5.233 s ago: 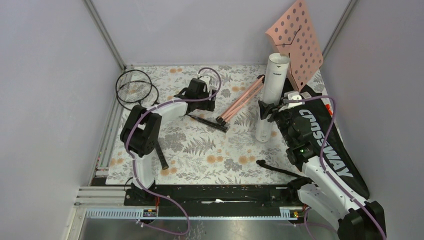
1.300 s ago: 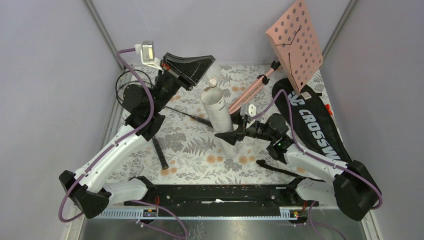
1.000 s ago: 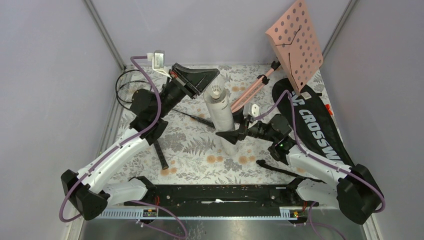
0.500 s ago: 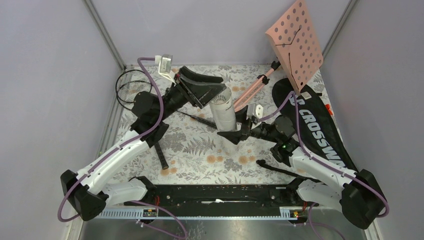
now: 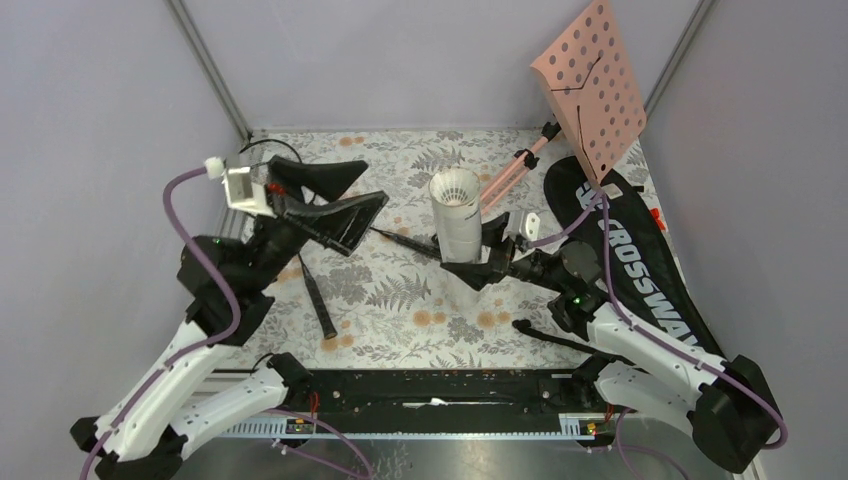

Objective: Pack up the badminton gear
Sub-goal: Place the shuttlecock at the shuttle tube, then adjust the shuttle tube.

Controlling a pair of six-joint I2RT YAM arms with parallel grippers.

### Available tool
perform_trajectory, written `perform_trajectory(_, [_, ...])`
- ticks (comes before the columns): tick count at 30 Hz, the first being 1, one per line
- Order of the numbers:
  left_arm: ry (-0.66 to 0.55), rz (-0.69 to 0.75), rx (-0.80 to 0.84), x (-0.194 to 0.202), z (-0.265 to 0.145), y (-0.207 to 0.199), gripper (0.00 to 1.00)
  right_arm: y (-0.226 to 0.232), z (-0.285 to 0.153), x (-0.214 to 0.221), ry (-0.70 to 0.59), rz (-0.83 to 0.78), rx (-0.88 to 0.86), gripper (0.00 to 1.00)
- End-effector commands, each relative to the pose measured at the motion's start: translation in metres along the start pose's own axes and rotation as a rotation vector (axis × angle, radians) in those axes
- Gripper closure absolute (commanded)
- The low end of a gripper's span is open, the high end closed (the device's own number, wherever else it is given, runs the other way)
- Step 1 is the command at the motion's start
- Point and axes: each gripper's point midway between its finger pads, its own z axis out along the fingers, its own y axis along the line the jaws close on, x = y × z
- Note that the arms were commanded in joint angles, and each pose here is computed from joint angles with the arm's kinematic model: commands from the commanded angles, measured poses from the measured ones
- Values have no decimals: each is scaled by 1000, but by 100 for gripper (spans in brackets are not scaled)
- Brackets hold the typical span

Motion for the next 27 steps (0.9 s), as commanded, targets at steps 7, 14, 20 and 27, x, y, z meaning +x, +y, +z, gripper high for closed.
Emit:
perform_trajectory(7, [254,26,473,119,-46,-34,1,3,-2,-35,-98,60,45,53])
perform_trajectory(14, [322,81,195,165,-6,11,1,-2,4,-26,-67,116,87,53])
perform_trajectory(20, [203,120,86,158,0,24,1,-10,10,-13,-22,129,130,53])
perform_trajectory(27, [202,213,-111,170,15,56,1,-13,20,0,21,110,166,51])
